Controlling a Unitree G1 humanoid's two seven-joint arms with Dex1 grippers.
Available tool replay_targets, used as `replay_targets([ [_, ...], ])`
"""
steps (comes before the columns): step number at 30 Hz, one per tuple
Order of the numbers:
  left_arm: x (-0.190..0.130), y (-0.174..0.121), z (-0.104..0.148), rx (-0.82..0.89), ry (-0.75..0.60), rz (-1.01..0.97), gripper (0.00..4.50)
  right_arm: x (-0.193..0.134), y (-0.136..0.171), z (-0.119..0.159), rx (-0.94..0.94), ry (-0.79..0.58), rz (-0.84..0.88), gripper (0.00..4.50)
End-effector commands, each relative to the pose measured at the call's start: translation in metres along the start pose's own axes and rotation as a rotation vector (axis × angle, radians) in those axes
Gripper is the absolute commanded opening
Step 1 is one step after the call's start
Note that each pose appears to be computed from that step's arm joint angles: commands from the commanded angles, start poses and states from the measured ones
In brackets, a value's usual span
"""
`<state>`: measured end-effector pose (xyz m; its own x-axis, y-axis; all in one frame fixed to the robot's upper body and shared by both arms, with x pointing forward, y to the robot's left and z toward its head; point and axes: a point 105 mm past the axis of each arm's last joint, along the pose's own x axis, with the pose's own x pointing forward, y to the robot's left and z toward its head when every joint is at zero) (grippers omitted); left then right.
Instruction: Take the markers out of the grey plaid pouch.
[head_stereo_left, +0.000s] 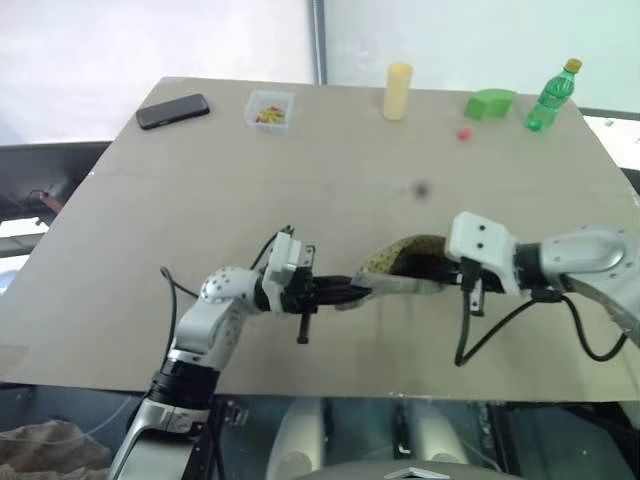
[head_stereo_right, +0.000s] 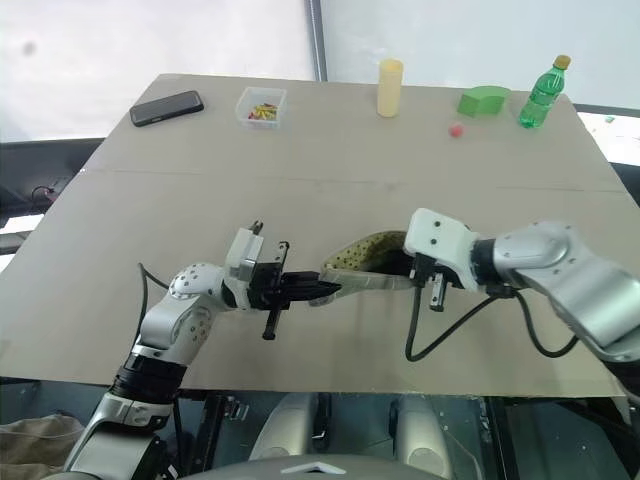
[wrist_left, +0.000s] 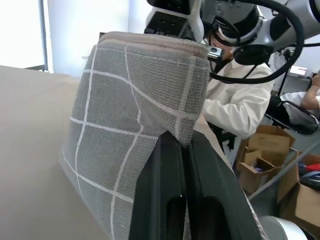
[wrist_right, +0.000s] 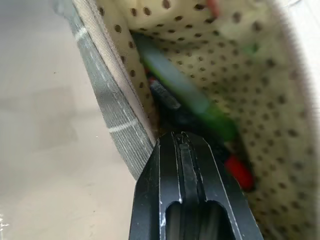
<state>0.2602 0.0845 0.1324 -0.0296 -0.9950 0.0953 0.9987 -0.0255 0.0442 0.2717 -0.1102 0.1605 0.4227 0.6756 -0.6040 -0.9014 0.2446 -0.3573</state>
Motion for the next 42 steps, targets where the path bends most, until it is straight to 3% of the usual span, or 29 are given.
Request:
replay_targets([
  [1, -0.008, 0.001, -0.009, -0.018, -0.003, 0.018, 0.00, 0.023, 0.011, -0.017, -0.156, 0.048, 0.055, 0.03],
  [2, -0.009, 0.001, -0.010, -0.024, -0.003, 0.024, 0.00, 0.025, 0.013, -0.018, -0.175, 0.048, 0.070, 0.03],
  [4, -0.014, 0.005, -0.012, -0.060, -0.022, 0.060, 0.00, 0.028, 0.014, -0.015, -0.235, 0.035, 0.087, 0.56],
  [8, -0.029, 0.014, -0.019, -0.164, -0.051, 0.140, 0.00, 0.040, 0.009, -0.009, -0.356, 0.015, 0.064, 2.28],
  [15, -0.038, 0.016, -0.020, -0.300, -0.104, 0.177, 0.00, 0.071, -0.007, 0.010, -0.464, -0.039, 0.002, 2.28],
  [21, -0.030, 0.011, -0.023, -0.319, -0.102, 0.163, 0.00, 0.125, -0.014, 0.007, -0.514, -0.006, -0.062, 2.28],
  [27, -0.023, 0.004, -0.025, -0.329, -0.108, 0.154, 0.00, 0.166, -0.013, 0.003, -0.422, -0.047, -0.146, 2.28],
  [29, -0.023, 0.003, -0.025, -0.330, -0.109, 0.156, 0.00, 0.167, -0.014, -0.001, -0.398, -0.056, -0.158, 1.79],
  [31, -0.024, 0.002, -0.025, -0.331, -0.109, 0.161, 0.00, 0.154, -0.022, 0.002, -0.364, -0.087, -0.192, 1.04],
  [34, -0.026, -0.002, -0.021, -0.355, -0.115, 0.131, 0.00, 0.125, -0.033, 0.008, -0.317, -0.132, -0.231, 0.61],
  [42, -0.004, -0.012, 0.019, -0.447, -0.234, -0.091, 0.00, 0.012, -0.039, 0.020, -0.178, -0.148, -0.310, 0.49],
])
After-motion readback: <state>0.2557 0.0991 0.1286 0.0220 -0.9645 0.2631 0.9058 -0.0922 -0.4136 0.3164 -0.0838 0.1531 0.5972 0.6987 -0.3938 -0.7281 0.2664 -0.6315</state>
